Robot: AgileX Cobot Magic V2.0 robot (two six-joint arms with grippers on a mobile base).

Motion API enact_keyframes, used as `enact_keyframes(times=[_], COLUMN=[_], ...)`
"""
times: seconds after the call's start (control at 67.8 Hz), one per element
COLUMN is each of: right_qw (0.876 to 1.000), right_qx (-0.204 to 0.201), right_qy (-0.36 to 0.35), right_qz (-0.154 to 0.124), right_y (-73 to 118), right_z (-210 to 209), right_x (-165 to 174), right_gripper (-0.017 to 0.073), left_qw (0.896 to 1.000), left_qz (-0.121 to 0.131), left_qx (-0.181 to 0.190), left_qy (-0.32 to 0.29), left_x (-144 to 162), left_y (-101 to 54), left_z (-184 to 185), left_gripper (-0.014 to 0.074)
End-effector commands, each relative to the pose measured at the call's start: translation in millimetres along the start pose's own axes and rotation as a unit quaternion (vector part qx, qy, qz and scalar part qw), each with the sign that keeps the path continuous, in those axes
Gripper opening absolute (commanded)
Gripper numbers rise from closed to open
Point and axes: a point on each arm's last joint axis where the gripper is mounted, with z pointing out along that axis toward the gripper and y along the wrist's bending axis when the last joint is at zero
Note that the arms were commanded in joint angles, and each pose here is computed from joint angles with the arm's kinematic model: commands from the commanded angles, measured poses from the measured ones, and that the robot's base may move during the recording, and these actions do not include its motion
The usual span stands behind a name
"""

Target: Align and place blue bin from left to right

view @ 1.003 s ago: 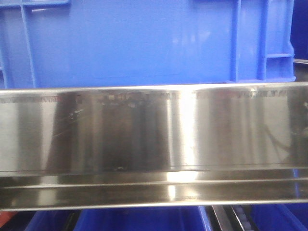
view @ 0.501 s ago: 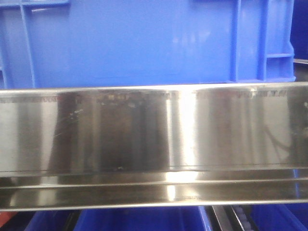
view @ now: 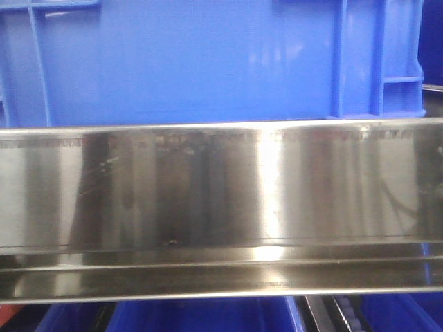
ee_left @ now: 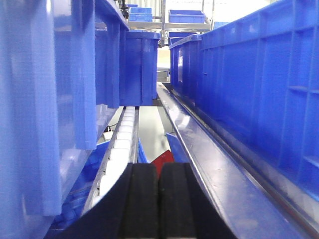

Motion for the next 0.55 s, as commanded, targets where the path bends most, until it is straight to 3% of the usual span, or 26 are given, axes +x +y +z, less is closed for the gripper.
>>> enact_keyframes(times=[0.0,0.531], right_qw=[1.0,1.0], right_qx=[0.003,0.003], right_qy=[-0.01,-0.01], right_qz=[0.002,0.002], right_y=[-0.4,-0.4], right_z=[-0.3,-0.3], right_x=[-1.8,-1.8], right_gripper=[-0.0163,-0.0163], left_qw=[1.0,1.0], left_qz=[-0.006,-0.006], left_qx=[-0.001,-0.001], left_qy=[-0.006,-0.006], left_x=[-1.5,-1.5], left_y=[0.1,0.1], left_z=[-0.4,-0.4], left_gripper=[-0.0111,-0.0111])
